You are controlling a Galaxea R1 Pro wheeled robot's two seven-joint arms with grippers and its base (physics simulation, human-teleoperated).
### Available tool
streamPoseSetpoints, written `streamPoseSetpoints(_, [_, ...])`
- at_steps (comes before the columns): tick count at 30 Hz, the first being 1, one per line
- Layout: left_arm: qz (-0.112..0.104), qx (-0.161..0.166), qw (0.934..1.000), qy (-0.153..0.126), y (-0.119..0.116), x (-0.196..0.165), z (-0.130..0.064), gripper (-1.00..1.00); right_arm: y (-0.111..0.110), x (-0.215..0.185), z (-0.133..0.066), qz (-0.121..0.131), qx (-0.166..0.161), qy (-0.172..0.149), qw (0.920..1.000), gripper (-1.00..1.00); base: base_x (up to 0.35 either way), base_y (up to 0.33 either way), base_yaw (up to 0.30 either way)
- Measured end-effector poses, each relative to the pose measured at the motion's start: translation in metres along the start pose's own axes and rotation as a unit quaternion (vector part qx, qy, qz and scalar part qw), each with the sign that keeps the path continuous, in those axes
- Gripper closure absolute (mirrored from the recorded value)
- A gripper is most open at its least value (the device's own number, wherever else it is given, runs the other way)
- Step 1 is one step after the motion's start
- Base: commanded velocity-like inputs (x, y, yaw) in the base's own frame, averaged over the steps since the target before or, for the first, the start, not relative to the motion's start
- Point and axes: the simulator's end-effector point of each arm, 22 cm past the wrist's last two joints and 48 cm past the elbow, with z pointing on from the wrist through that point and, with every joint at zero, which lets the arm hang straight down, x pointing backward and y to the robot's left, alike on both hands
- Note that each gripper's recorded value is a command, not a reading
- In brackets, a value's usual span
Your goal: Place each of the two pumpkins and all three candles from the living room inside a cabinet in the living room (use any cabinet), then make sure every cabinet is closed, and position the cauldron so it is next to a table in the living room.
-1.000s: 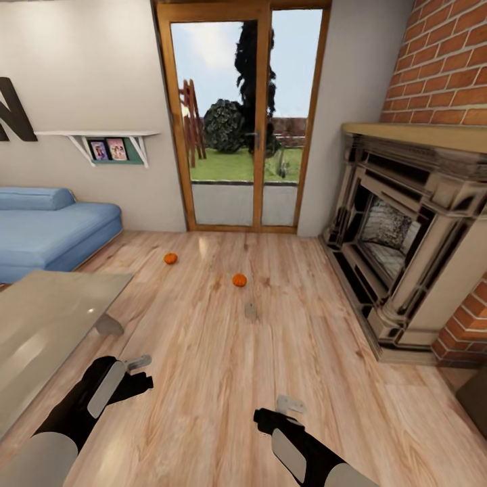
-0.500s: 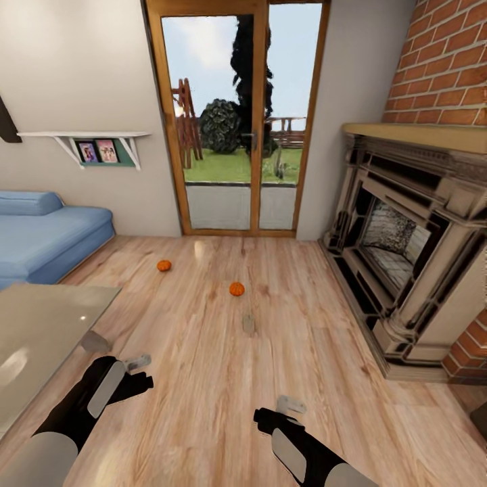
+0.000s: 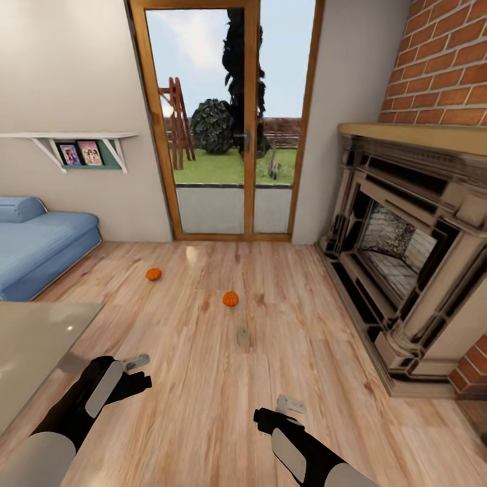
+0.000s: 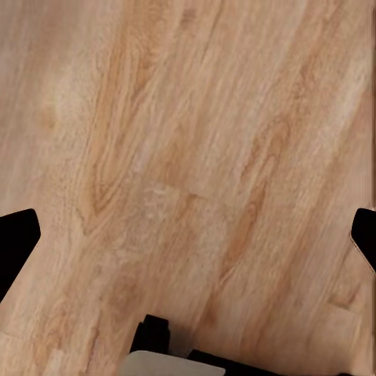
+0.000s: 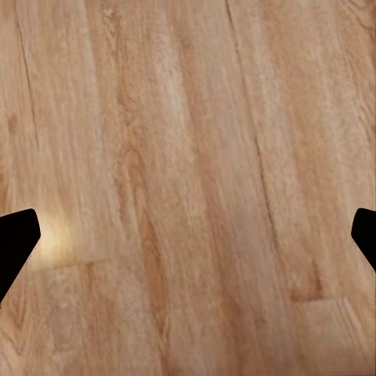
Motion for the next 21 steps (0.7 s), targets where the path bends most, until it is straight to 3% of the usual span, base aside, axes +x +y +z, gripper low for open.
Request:
streamPoseSetpoints(14, [0.001,0.003,1.0,0.002,-0.0046,0.002,0.0006,-1.0,-0.0008,-0.0001,0.0002,-0.001,0.001,-0.001,1.0,-1.0,0.335,0.001,0.0])
streamPoseSetpoints(21, [-0.001,0.003,1.0,0.001,-0.0033,0.0009,0.0003,-1.0,0.0026,0.0005,-0.0003,-0.001,-0.001,-0.001,1.0,-1.0,0.318,0.096,0.0])
